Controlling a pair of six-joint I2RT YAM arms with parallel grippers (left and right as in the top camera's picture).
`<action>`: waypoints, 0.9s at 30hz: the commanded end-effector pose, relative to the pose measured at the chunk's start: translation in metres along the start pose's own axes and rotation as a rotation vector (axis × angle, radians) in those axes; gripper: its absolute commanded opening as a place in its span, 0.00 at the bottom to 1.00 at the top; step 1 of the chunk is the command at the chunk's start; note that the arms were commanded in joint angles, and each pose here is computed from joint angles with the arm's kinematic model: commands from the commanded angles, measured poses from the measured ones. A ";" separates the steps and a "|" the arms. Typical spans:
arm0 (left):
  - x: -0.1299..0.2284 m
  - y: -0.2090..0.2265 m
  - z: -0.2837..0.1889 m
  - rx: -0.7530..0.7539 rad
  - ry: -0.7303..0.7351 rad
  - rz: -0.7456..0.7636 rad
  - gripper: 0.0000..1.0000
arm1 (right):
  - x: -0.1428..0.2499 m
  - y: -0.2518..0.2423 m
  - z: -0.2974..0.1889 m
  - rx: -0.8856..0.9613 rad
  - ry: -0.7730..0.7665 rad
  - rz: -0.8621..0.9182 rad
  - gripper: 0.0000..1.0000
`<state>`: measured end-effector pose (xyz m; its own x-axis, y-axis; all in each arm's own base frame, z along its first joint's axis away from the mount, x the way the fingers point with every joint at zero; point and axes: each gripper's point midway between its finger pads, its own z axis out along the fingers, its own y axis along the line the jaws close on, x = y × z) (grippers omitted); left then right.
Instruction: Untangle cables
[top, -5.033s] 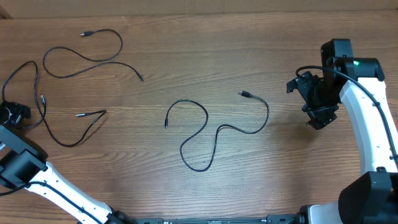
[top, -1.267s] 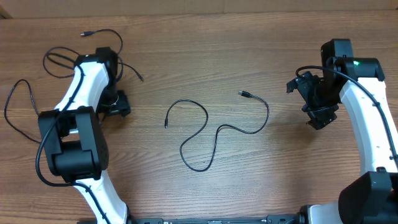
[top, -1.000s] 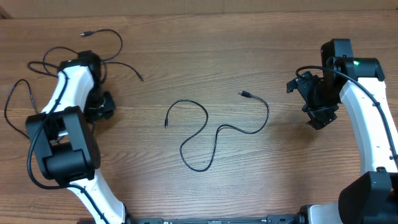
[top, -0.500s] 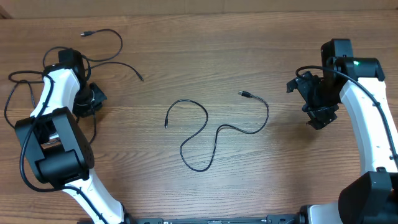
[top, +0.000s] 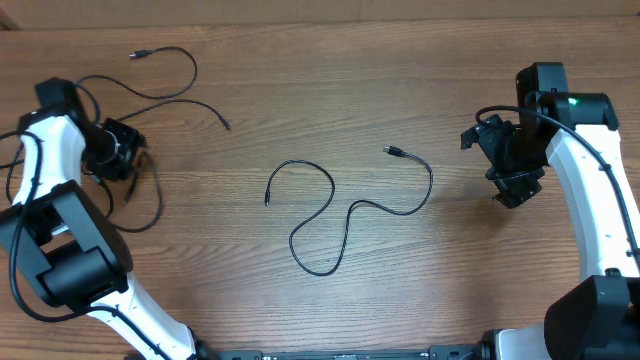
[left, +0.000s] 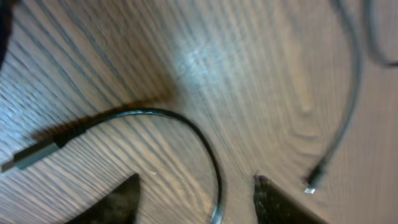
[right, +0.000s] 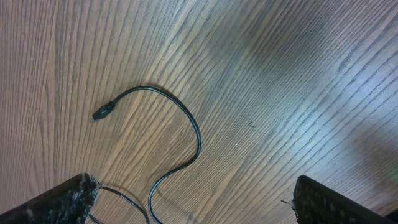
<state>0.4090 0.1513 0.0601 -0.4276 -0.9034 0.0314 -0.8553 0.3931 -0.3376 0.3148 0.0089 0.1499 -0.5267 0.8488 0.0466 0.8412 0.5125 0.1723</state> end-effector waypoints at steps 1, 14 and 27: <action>-0.016 -0.014 -0.026 0.091 -0.003 0.042 0.72 | -0.003 0.003 -0.007 -0.020 -0.016 -0.005 1.00; -0.063 0.124 -0.098 -0.360 -0.138 -0.178 1.00 | -0.003 0.003 -0.007 -0.020 -0.016 -0.005 1.00; -0.039 0.182 -0.021 -0.345 -0.033 -0.181 0.88 | -0.003 0.003 -0.007 -0.020 -0.016 -0.005 1.00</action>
<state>0.2619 0.2682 0.0285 -0.2032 -0.9791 0.0097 -0.9782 0.2034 0.0427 0.3145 0.0089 0.1498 -0.5266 0.8488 0.0472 0.8414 0.5125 0.1713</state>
